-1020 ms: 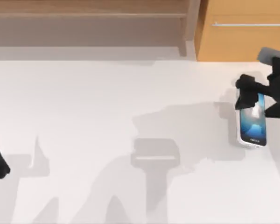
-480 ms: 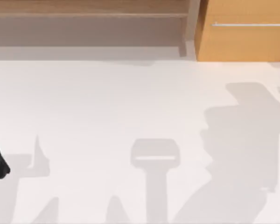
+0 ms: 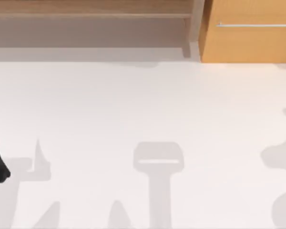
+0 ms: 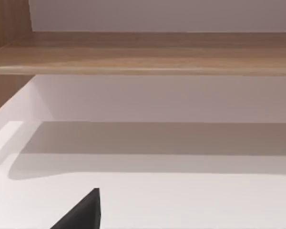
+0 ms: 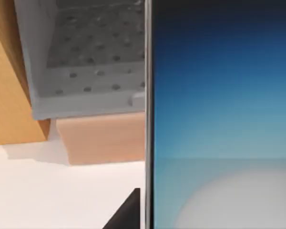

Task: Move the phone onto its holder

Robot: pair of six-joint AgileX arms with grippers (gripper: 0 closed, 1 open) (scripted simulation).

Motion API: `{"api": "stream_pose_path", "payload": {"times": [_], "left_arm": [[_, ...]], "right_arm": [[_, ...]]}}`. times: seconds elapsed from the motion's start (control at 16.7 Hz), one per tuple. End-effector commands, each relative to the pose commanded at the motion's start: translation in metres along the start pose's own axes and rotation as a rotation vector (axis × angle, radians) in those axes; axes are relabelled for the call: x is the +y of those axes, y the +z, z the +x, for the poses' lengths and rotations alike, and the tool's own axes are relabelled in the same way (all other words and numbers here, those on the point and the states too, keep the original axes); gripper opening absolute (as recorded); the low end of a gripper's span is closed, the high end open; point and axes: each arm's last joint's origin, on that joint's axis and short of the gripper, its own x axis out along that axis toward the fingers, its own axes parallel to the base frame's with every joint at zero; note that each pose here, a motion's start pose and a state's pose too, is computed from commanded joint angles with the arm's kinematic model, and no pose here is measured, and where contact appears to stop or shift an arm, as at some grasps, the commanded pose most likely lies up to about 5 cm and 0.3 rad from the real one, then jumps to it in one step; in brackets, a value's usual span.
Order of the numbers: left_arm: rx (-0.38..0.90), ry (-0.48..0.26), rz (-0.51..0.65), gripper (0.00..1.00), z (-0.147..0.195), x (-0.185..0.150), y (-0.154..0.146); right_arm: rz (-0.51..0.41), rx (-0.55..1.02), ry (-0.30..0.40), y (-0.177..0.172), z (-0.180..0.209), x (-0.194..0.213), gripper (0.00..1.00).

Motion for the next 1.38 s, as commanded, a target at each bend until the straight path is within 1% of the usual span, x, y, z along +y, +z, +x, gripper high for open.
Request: {"api": "stream_pose_path", "payload": {"times": [0.18,0.3,0.6,0.78,0.9,1.14,1.38], "left_arm": [[0.000,0.000,0.000,1.00,0.000,0.000,0.000],[0.000,0.000,0.000,1.00,0.000,0.000,0.000],[0.000,0.000,0.000,1.00,0.000,0.000,0.000],[0.000,0.000,0.000,1.00,0.000,0.000,0.000],[0.000,0.000,0.000,1.00,0.000,0.000,0.000],[0.000,0.000,0.000,1.00,0.000,0.000,0.000],[0.000,0.000,0.000,1.00,0.000,0.000,0.000]], "right_arm": [[-0.005,-0.015,-0.068,-0.012,-0.013,-0.015,0.00],[-0.001,-0.012,-0.091,-0.019,-0.017,-0.020,0.00],[0.000,-0.011,-0.095,-0.020,-0.018,-0.021,0.00],[0.003,-0.006,-0.085,-0.020,-0.014,-0.020,0.00],[-0.006,-0.002,-0.081,-0.018,-0.006,-0.020,0.00],[-0.045,-0.001,-0.104,-0.015,0.012,-0.020,0.00],[-0.016,-0.007,-0.101,-0.020,0.029,-0.024,0.00]]}}
